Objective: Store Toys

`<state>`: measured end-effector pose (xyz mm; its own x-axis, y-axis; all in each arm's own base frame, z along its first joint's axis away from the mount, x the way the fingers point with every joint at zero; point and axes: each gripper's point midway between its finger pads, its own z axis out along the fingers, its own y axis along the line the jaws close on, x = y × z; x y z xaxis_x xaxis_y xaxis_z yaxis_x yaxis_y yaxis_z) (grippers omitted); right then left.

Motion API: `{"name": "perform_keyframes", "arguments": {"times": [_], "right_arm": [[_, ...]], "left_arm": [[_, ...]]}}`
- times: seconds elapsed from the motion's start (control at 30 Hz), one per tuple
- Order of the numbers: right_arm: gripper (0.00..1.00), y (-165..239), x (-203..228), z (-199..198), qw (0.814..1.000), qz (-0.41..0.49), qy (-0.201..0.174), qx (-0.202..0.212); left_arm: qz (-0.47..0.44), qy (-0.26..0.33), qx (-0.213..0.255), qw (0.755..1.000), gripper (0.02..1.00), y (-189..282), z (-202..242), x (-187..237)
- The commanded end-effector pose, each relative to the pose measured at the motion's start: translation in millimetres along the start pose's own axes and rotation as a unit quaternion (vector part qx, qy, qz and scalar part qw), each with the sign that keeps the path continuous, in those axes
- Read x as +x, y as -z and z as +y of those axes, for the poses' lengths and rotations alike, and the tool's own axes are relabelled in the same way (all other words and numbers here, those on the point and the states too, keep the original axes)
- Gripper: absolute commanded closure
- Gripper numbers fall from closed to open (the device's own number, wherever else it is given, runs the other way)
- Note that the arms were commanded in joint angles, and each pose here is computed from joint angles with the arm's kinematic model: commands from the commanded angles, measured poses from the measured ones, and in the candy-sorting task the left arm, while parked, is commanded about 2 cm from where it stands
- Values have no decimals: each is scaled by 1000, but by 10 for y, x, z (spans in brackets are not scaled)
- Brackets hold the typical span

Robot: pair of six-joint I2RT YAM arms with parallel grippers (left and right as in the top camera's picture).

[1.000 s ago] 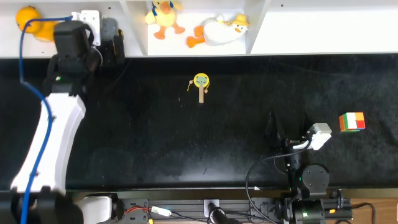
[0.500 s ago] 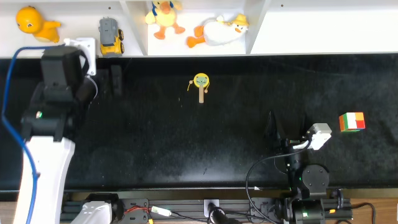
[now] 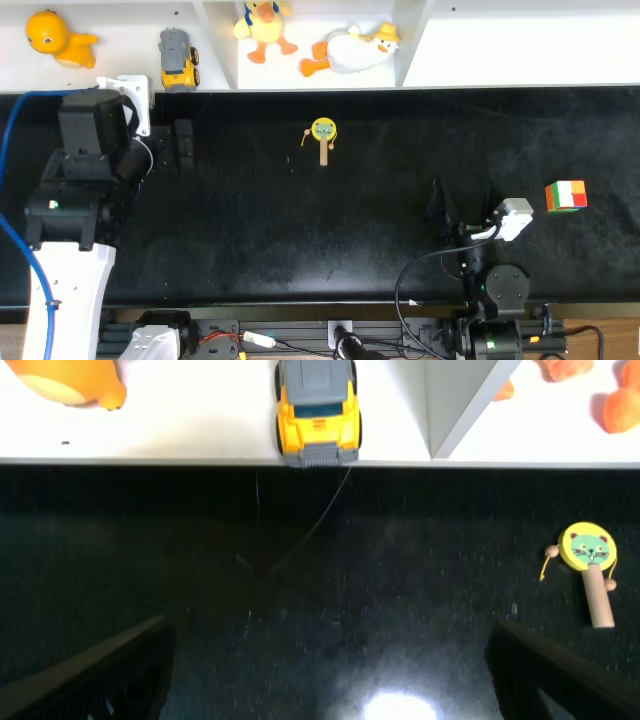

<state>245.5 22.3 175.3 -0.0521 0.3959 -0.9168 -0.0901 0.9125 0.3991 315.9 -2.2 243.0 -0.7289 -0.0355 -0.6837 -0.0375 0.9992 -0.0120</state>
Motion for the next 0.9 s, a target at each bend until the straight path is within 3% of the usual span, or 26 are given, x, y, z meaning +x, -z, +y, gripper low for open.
{"name": "perform_keyframes", "arguments": {"times": [0.03, 0.33, 0.53, 0.9], "right_arm": [[5, -8, 48, -24, 1000, 3, -2, 3], [7, -8, 48, -24, 1000, 3, -2, 3], [7, -8, 47, -25, 1000, 3, -2, 4], [5, -8, 48, -24, 1000, 3, -2, 3]], "left_arm": [[2, 11, -1, 1000, 20, 38, -3, -9], [-13, 12, 2, 1000, 20, 130, -5, -7], [-109, 13, 34, 993, 20, 204, -91, -21], [-287, 17, 49, 957, 20, 32, -76, 502]]}}
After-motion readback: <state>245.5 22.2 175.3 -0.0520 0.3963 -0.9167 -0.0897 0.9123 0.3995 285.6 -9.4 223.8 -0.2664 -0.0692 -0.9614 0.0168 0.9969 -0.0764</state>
